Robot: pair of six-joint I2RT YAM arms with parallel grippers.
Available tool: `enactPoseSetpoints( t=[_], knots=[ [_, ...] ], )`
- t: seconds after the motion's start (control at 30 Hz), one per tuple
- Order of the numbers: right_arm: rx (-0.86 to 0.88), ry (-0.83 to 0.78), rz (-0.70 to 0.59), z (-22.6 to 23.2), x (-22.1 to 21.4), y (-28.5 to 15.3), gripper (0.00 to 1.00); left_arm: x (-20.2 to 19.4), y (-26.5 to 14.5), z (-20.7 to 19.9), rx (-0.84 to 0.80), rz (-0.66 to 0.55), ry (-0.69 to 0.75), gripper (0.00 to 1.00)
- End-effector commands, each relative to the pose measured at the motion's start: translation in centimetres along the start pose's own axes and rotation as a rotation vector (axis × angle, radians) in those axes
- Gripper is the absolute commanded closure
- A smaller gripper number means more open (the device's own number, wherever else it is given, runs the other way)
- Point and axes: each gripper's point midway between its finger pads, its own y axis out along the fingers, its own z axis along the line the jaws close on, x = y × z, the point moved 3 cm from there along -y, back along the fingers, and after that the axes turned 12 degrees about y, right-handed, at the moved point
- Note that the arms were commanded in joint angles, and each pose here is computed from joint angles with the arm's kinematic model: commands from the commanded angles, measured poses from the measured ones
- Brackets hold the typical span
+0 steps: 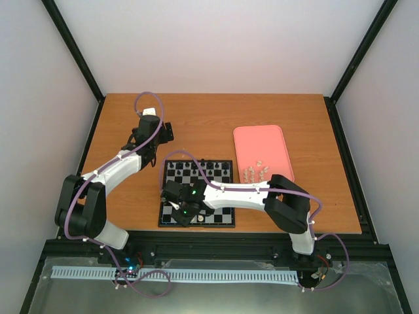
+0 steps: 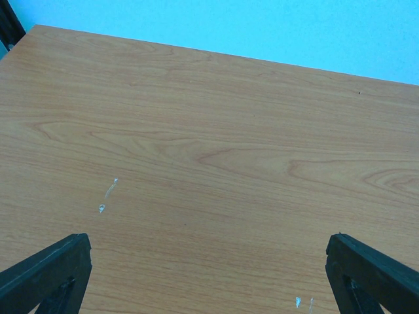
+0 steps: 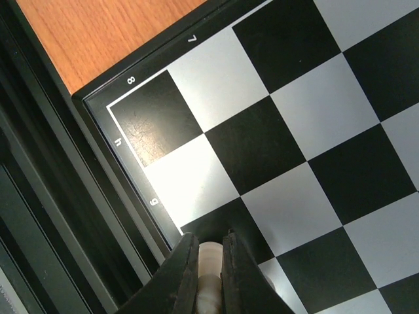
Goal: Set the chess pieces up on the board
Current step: Place the chess piece on the chessboard.
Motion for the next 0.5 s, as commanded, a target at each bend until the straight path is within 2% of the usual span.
enactPoseSetpoints(
  t=[0.0, 0.47],
  knots=[
    [-0.003, -0.013, -0.007, 0.14, -0.06, 0.61, 0.94, 1.36, -0.96, 0.07, -0.009, -0.049, -0.012, 0.00],
    [-0.039, -0.019, -0.017, -0.29, 0.34, 1.41, 0.94, 1.20, -0.93, 0.04, -0.012, -0.050, -0.011, 0.00]
  ],
)
